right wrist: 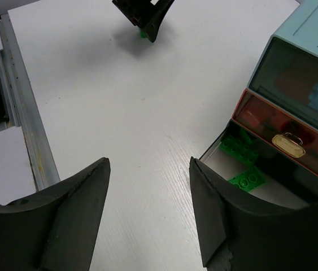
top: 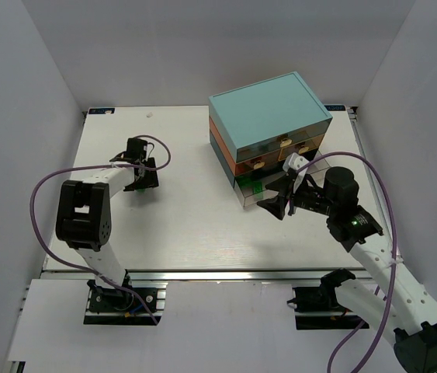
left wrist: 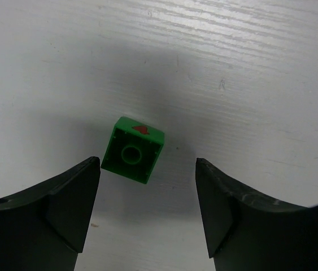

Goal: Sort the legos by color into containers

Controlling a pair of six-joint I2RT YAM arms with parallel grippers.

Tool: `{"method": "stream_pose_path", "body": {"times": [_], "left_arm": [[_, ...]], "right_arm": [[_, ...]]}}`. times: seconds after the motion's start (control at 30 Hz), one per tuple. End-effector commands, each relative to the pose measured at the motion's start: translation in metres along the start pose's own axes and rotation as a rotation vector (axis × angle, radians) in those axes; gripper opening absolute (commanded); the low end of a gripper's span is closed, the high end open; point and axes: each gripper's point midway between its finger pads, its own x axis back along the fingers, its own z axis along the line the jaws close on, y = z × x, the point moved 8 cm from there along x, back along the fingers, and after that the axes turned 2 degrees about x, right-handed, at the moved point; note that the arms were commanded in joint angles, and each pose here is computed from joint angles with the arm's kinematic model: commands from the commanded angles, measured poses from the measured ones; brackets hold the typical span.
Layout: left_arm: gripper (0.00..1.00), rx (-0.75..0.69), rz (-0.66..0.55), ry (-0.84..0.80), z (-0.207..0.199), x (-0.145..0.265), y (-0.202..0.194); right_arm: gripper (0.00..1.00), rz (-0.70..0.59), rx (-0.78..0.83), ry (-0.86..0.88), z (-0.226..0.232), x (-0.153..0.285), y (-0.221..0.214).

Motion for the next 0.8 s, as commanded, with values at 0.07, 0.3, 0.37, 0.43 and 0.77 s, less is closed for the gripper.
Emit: {"method": "stream_pose_path", "body": {"times": [0.07,0.3,0.37,0.43,0.77], "left_arm": [[0.77,0.016,-0.027,-0.011,0.006,0.000,0.015],[0.67,0.012,-0.017,-0.034,0.006,-0.005,0.017],[0.61,0.016,-0.020,-0.036,0.008,-0.007,0.019],[0.51,0.015,-0.021,-0.049,0.007,-0.006,0.020],[0.00,-0.065,-0.172,-0.553,-0.042,0.081,0.033]], "right_arm": [[0.62,-0.038,0.011,0.014,0.003,0.003,0.007],[0.59,-0.029,0.002,0.008,0.000,0.002,0.003],[0.58,-0.026,0.001,0.007,-0.001,0.001,0.002],[0.57,-0.022,-0.003,0.008,-0.001,0.000,0.001],[0.00,-0.026,-0.006,-0.113,-0.014,0.005,0.002]]}}
